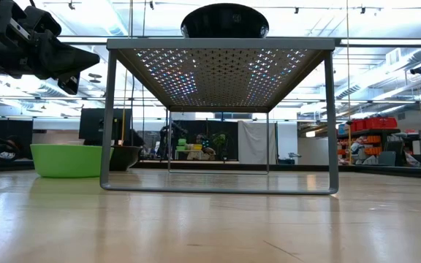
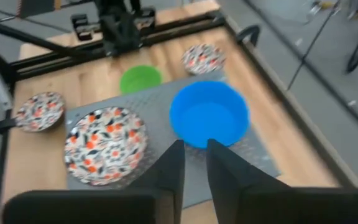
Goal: Pick & Place Mini bowls
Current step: Stack the top white patterned bowl on top of the white patterned bowl on the shelf
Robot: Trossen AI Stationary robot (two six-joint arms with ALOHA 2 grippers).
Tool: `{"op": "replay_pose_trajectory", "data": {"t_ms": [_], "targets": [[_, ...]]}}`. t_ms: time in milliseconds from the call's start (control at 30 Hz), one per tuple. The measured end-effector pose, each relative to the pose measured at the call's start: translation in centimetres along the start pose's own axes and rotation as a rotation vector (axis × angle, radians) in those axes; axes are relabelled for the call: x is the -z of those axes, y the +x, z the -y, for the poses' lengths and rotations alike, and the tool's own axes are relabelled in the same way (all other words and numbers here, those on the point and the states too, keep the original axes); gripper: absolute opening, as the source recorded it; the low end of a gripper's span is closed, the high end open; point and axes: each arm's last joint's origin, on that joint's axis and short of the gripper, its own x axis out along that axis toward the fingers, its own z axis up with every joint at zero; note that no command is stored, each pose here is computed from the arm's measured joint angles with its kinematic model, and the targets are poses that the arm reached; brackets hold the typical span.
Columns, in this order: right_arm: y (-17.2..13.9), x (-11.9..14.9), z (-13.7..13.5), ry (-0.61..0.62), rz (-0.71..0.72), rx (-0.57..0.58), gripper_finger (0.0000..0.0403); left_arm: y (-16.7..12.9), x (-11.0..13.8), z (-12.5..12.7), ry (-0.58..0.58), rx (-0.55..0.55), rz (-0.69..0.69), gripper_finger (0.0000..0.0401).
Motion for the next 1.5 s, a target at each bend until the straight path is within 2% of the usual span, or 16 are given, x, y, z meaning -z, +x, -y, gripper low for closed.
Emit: {"op": "replay_pose_trajectory", "data": {"t_ms": [233, 467, 633, 800, 1100, 1267, 1500], "targets": [[-2.0, 0.2, 0.7, -0.059, 0.058, 0.046, 0.0024, 0.0, 0.0, 0.0, 0.0, 0.0, 0.0, 0.0014], [-2.1, 0.2, 0.7, -0.135, 0.057, 0.048, 0.0003, 0.0, 0.0, 0.0, 0.0, 0.0, 0.0, 0.0014], [-1.3, 0.5, 0.8, -0.147, 0.074, 0.062, 0.0004, 0.0, 0.0, 0.0, 0.0, 0.0, 0.0, 0.0014], [0.2, 2.2, 1.0, -0.141, 0.08, 0.065, 0.0002, 0.0, 0.0, 0.0, 0.0, 0.0, 0.0, 0.0014], [2.1, 6.9, 1.3, -0.076, 0.225, -0.077, 0.0002, 0.0, 0.0, 0.0, 0.0, 0.0, 0.0, 0.0014], [1.2, 8.9, 1.9, -0.059, 0.314, -0.146, 0.0002, 0.0, 0.0, 0.0, 0.0, 0.0, 0.0, 0.0014], [-1.4, 10.1, 2.5, -0.141, 0.366, -0.202, 0.0002, 0.0, 0.0, 0.0, 0.0, 0.0, 0.0, 0.0014]]}}
